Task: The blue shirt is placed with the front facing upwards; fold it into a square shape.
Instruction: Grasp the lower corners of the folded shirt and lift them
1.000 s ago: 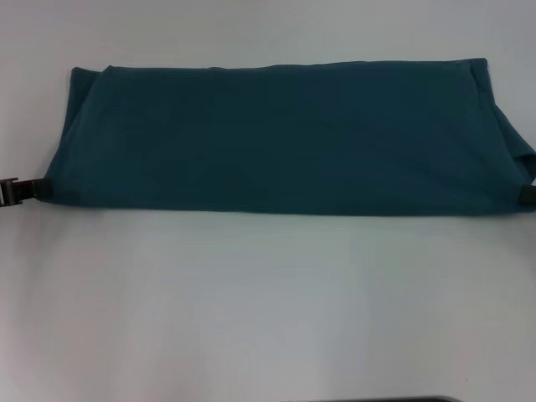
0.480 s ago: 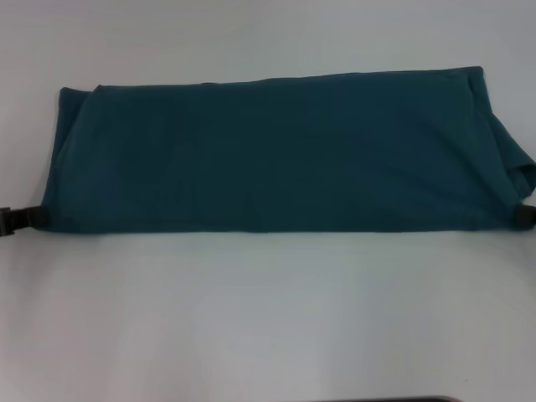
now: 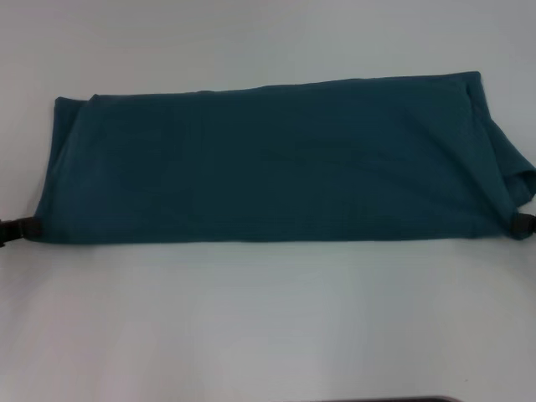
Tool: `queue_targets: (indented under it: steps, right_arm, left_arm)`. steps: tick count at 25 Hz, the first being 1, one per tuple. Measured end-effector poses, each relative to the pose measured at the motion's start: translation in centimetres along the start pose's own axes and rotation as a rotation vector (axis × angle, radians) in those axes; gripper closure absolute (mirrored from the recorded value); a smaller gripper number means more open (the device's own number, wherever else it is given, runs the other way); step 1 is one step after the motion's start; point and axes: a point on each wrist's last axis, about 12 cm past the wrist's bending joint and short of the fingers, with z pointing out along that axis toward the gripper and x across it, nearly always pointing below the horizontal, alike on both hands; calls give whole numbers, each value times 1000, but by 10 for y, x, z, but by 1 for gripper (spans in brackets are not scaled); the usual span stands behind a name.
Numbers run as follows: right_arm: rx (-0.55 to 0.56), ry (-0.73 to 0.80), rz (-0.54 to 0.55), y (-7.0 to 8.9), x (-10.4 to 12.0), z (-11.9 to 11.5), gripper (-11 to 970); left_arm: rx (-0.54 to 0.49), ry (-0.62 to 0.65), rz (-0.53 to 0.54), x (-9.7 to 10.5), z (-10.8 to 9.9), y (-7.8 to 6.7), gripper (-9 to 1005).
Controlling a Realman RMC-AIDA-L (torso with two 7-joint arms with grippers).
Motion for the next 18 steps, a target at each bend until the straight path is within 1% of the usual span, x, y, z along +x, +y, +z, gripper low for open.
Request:
queue_targets:
  steps: [9,18]
  right_arm:
    - [14,-7,18,-4,6,-8,912]
    - [19,-8,12,-5,3,-8,910]
  left_arm:
    - [-7,-24,-2,-2,-16,3,970]
    - [-6,-31,-4,-3,-16,3,967]
